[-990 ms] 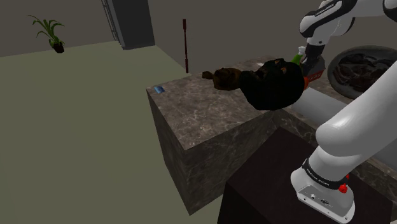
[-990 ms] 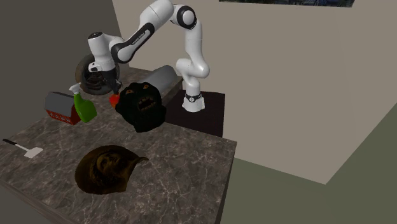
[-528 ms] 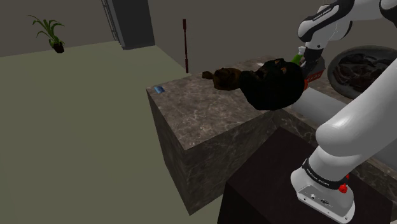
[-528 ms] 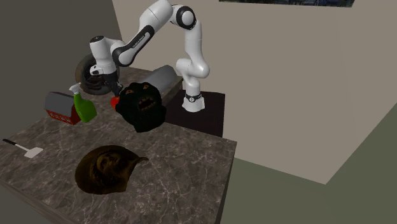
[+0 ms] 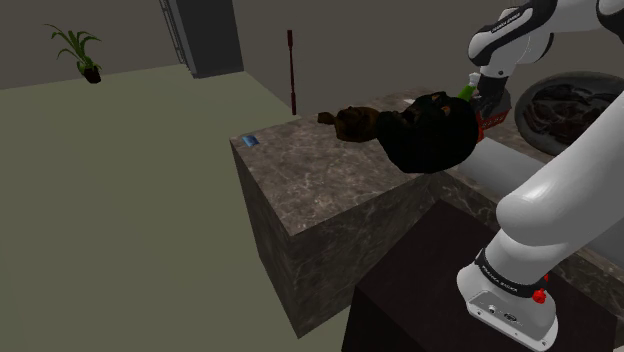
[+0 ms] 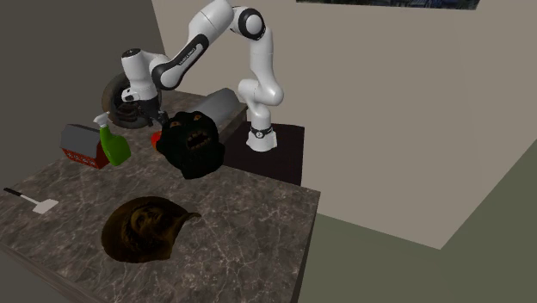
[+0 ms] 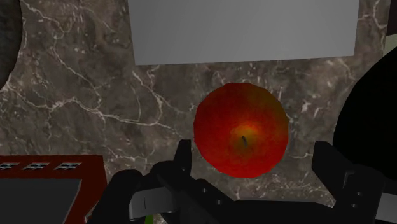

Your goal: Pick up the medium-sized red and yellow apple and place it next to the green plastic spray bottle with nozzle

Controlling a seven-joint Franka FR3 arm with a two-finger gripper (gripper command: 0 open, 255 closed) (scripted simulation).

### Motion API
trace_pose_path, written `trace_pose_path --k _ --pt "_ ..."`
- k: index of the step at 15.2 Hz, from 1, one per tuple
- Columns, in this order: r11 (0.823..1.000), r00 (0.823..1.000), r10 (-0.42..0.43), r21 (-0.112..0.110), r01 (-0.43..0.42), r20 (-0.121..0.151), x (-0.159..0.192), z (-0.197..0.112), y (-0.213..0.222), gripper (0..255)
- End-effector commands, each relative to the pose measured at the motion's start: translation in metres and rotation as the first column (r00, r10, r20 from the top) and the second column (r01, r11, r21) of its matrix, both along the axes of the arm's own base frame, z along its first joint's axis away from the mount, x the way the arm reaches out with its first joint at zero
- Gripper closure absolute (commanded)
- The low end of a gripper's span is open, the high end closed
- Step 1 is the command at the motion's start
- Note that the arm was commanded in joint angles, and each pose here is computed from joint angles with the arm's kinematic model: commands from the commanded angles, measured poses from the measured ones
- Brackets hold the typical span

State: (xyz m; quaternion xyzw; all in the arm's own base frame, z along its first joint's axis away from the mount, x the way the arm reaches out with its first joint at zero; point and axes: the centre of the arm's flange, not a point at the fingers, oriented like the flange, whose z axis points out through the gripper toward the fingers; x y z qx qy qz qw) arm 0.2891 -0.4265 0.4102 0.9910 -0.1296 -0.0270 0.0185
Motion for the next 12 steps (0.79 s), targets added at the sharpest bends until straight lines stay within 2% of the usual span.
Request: trace_pose_path --k 1,5,12 --pt "1.0 1.0 0.0 0.0 0.0 0.0 0.0 0.0 0.0 0" --pt "1.0 1.0 0.0 0.0 0.0 0.0 0.003 0.05 0.001 0" --pt "1.0 1.0 0.0 0.0 0.0 0.0 0.003 0.05 0.001 0"
